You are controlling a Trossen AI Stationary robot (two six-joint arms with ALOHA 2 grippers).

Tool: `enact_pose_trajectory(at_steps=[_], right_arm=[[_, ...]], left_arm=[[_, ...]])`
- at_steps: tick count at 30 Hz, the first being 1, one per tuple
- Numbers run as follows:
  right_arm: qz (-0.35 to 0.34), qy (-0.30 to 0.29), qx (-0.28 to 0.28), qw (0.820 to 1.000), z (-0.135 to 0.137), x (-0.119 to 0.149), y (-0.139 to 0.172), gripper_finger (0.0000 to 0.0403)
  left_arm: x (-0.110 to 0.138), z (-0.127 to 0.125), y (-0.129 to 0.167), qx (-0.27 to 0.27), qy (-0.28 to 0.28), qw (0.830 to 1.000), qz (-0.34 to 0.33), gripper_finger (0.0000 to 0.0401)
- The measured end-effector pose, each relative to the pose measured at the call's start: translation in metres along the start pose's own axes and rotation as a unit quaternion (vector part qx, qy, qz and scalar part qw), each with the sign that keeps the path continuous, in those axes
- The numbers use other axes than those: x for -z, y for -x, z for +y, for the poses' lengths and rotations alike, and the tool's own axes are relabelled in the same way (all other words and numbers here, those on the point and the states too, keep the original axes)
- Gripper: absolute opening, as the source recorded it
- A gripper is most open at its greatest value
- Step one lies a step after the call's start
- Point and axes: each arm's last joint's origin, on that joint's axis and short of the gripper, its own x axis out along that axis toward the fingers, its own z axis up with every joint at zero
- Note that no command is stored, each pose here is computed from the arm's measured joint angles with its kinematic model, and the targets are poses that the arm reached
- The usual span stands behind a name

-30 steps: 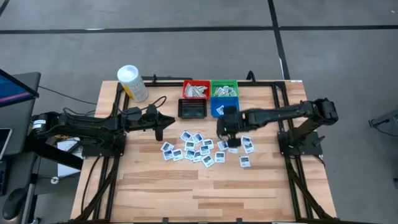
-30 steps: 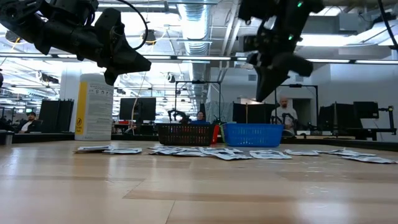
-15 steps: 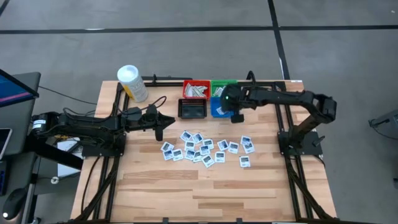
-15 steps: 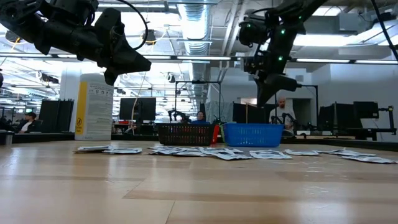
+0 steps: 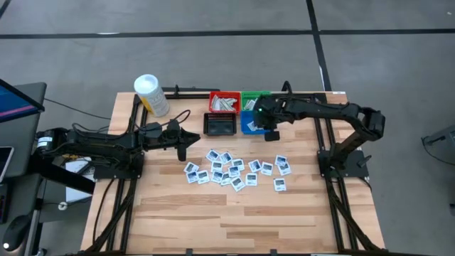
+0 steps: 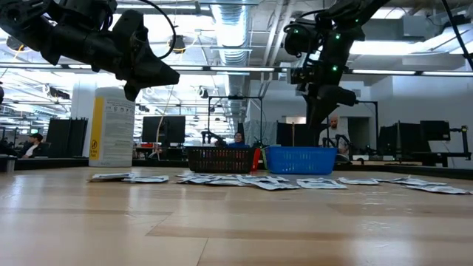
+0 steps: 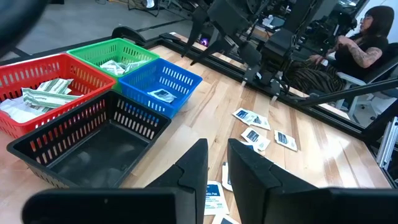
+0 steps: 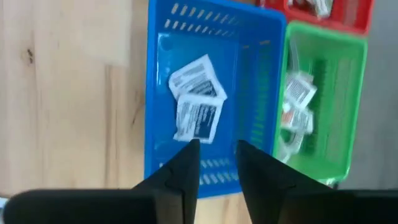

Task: Pick & Place First Aid Supplies
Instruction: Put the alcohol pad into the blue basket

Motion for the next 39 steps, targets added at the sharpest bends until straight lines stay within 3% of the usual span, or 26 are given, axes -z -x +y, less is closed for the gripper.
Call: enact_pose_trajectory(at_steps=[4,9,16,21,25,39], right_arm=[[0.023,-0.043,-0.008,0.999,0.010,0.002,0.007,0.0101],[0.009,-0.141,-0.072,0.987,0.029,0.013,0.032,0.0097],[-0.022,-0.193,-0.104,0.975,0.083,0.047,0.046,0.0084],[-0.004,-0.126,-0.136,0.983,0.123,0.063,0.039,0.0082],[-0.013,-0.090,-0.144,0.985,0.134,0.054,0.041,0.0082],[0.094,-0.016,-0.131,0.987,0.167,0.047,0.004,0.0081]], left_arm=[[0.000,0.000,0.000,0.000,-0.030,1.000,0.000,0.0063],[-0.007,0.012,0.003,-0.022,-0.034,0.999,-0.018,0.0063],[-0.017,0.031,0.008,-0.069,-0.059,0.995,-0.037,0.0063],[-0.018,0.036,0.008,-0.083,-0.056,0.994,-0.040,0.0063],[-0.018,0.037,0.008,-0.088,-0.055,0.994,-0.041,0.0063],[-0.016,0.037,0.008,-0.086,-0.056,0.994,-0.033,0.0063]])
